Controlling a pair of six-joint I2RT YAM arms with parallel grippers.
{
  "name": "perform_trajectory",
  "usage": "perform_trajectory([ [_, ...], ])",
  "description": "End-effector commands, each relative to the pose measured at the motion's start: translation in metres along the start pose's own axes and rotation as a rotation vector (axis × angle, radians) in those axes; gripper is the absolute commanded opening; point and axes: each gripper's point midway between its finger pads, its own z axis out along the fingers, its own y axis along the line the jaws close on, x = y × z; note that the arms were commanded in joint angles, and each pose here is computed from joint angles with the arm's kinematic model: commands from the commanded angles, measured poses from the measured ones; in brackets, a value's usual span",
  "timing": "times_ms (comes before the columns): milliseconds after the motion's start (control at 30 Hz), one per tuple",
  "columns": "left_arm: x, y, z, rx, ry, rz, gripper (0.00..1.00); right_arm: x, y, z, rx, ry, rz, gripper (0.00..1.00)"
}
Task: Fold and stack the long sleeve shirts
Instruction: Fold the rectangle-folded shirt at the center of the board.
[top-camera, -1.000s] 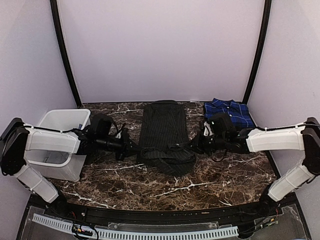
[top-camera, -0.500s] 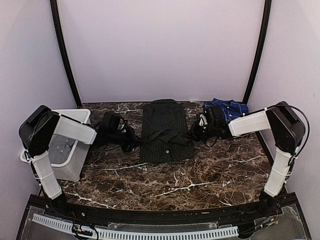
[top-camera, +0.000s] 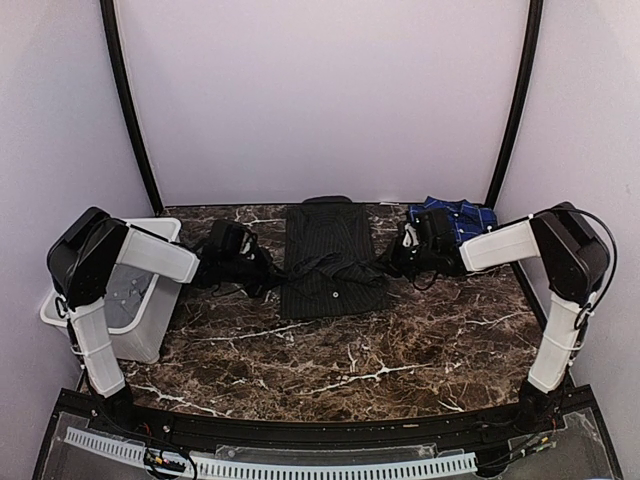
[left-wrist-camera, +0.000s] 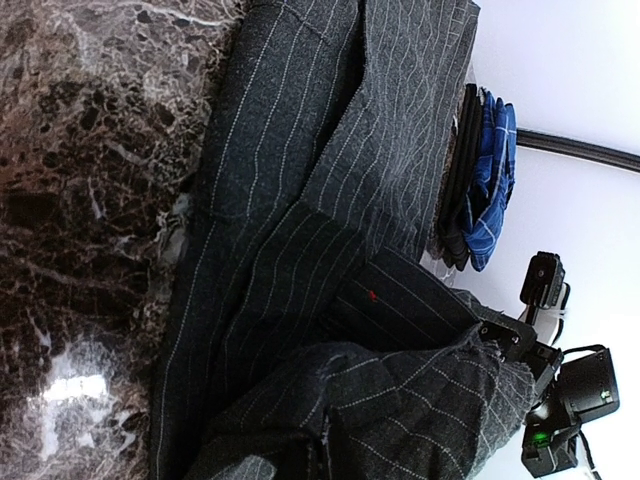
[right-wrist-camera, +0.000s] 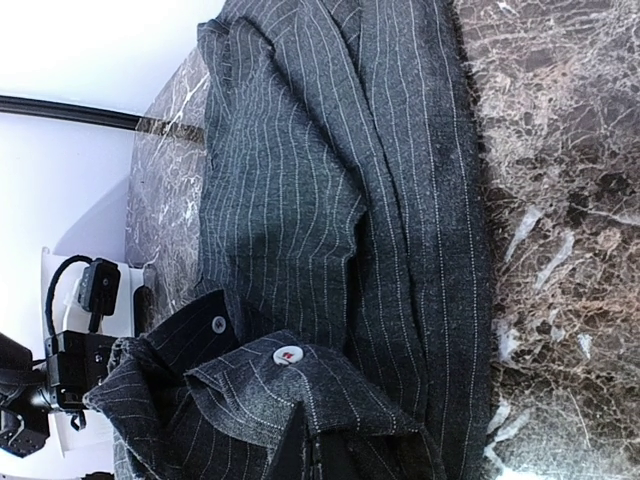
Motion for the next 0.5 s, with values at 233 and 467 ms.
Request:
perform_trajectory([
  [233,-0.020,-0.004,0.006,-0.018,-0.033,0.100,0.16,-0.013,-0.002,0.001,0.006,-0.011,-0.072,0.27],
  [467,-0.042,-0.020,-0.016,-0.067,-0.109,0.216,0.59,-0.031,0.015,-0.024,0.048,-0.066,-0.177,0.50],
])
